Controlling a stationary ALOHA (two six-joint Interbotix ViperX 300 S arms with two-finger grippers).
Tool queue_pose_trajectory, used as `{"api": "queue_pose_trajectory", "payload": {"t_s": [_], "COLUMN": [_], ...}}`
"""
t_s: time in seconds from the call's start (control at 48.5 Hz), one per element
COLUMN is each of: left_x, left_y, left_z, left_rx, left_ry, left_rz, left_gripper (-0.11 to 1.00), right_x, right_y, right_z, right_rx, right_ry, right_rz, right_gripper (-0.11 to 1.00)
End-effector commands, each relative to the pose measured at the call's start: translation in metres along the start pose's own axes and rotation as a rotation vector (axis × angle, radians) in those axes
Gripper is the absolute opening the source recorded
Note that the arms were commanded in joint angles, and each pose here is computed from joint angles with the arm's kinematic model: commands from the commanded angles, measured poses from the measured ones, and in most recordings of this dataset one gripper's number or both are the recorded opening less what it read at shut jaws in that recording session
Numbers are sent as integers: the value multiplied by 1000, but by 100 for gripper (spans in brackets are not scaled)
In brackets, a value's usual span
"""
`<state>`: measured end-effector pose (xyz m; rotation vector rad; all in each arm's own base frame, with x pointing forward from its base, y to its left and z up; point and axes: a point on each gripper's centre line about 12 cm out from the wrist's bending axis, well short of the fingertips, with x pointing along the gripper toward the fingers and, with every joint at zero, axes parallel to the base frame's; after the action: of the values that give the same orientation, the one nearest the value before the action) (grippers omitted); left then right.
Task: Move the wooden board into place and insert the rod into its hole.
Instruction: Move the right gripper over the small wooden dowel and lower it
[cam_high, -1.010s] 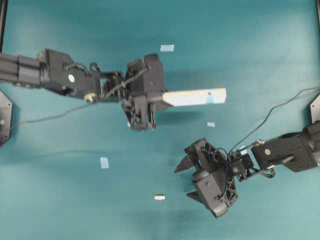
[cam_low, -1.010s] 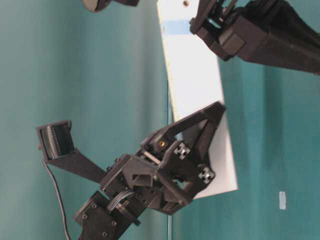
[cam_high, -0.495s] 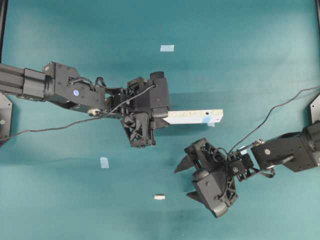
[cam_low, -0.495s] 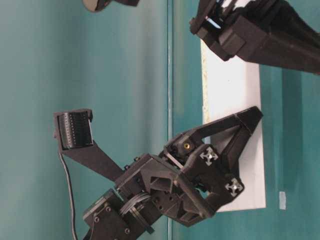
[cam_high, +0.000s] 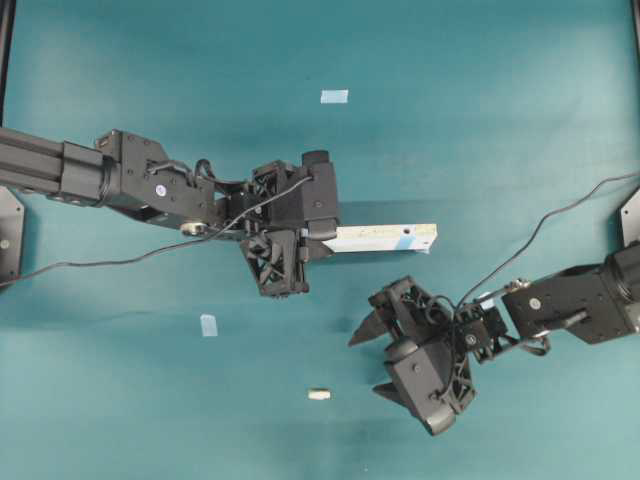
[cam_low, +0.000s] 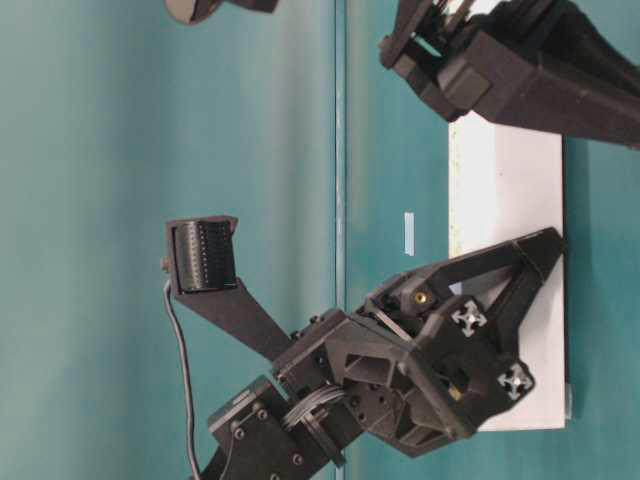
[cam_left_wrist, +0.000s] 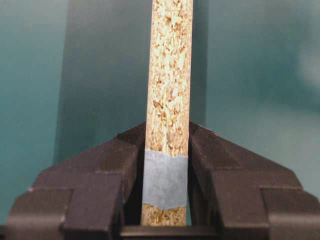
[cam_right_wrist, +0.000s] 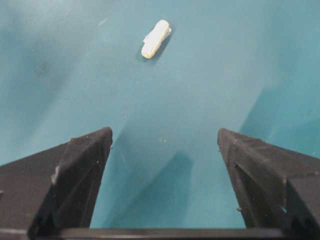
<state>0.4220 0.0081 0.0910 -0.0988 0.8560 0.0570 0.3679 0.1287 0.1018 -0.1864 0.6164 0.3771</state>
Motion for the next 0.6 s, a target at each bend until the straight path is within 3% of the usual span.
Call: {"api": "queue_pose_trajectory", "payload": {"t_s": [0.0, 0.371, 0.495, 0.577], "left_x": [-7, -7, -9, -8], "left_y": [-1, -1, -2, -2], "left_z": [17, 18, 24, 26], "left_rx": [-12, -10, -6, -7], "left_ry": [-50, -57, -72, -76], "left_rz": [-4, -4, -5, -6], "left_gripper": [21, 22, 53, 49], "right_x": [-6, -6, -6, -6], "right_y": [0, 0, 0, 0], "right_z": [19, 19, 19, 20], "right_rx": [-5, -5, -5, -5], "right_ry": [-57, -57, -57, -60], "right_rz": [-2, -2, -2, -2], "right_gripper": [93, 93, 93, 93]}}
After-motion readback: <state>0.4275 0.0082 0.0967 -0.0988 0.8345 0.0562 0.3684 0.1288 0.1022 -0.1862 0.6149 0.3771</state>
